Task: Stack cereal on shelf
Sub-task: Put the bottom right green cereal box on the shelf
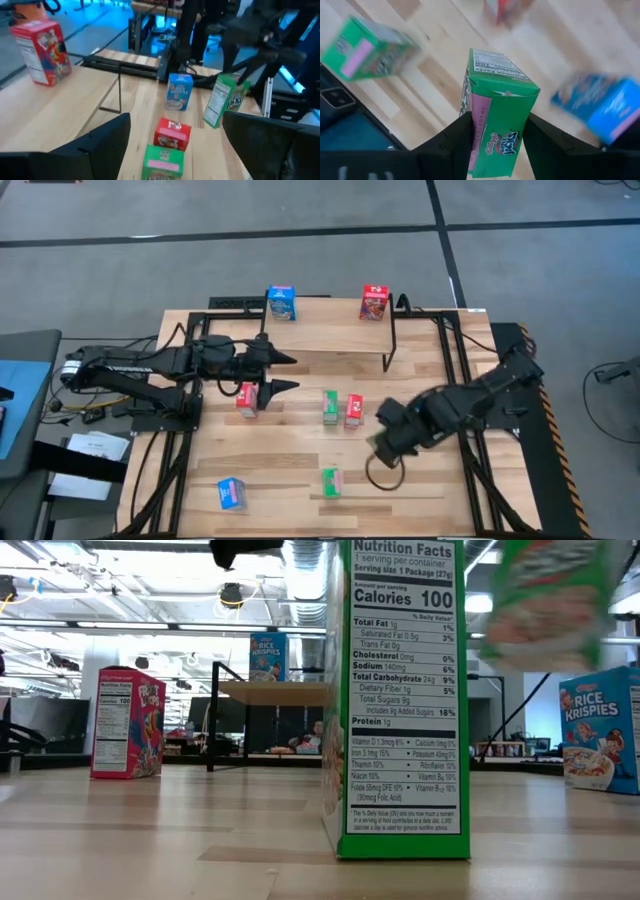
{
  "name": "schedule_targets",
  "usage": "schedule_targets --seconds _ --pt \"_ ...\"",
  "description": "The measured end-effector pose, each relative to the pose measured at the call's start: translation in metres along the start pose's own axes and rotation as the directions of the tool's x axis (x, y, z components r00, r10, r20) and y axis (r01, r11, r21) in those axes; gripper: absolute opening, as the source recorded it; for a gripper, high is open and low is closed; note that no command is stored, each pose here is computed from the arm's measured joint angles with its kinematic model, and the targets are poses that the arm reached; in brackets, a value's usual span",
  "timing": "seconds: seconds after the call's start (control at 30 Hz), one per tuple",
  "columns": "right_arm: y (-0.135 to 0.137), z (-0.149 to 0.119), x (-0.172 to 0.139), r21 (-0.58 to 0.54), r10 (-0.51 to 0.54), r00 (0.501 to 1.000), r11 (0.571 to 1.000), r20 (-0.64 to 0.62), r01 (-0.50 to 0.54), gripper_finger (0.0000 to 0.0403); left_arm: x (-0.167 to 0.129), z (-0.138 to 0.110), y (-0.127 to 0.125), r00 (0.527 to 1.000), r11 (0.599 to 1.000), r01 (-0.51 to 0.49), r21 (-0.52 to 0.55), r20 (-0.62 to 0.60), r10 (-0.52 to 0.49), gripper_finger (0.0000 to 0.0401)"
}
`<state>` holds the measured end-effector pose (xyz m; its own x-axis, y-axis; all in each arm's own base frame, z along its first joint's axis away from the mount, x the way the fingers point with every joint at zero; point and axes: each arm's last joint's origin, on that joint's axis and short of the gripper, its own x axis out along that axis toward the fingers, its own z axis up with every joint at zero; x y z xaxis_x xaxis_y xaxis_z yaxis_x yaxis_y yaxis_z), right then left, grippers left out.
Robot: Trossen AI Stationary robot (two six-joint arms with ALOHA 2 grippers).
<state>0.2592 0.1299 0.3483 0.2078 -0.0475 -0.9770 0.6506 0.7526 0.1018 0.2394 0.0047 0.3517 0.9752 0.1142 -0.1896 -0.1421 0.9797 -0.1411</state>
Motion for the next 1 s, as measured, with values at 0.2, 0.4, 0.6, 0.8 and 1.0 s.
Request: schedule_targets --seconds 0.2,0.4,0.6,0.8,1.0 --pt "-0.012 0.037 -0.016 -0.114 0.059 0.996 0.992 0.061 -0.052 0.0184 0.016 -0.010 0.000 0.999 1.000 -0.007 0.009 -0.049 0.007 0.0307" --pt "-0.021 0.066 -0.029 -0.242 0.133 0.981 0.966 0.139 -0.096 0.0184 0.032 -0.015 -0.003 0.997 0.998 0.055 0.005 -0.047 -0.054 0.0307" --pt "-0.024 0.083 -0.035 -0.353 0.192 0.959 0.929 0.207 -0.110 0.0185 0.047 -0.018 -0.006 0.993 0.993 0.119 -0.003 -0.018 -0.119 0.0307" --pt "-0.024 0.092 -0.036 -0.456 0.223 0.944 0.885 0.244 -0.091 0.0185 0.058 -0.026 -0.007 0.988 0.988 0.150 -0.021 -0.044 -0.151 0.0307" --pt "-0.020 0.097 -0.038 -0.559 0.271 0.918 0.827 0.289 -0.068 0.0185 0.068 -0.029 -0.009 0.977 0.977 0.209 -0.043 -0.034 -0.210 0.0307"
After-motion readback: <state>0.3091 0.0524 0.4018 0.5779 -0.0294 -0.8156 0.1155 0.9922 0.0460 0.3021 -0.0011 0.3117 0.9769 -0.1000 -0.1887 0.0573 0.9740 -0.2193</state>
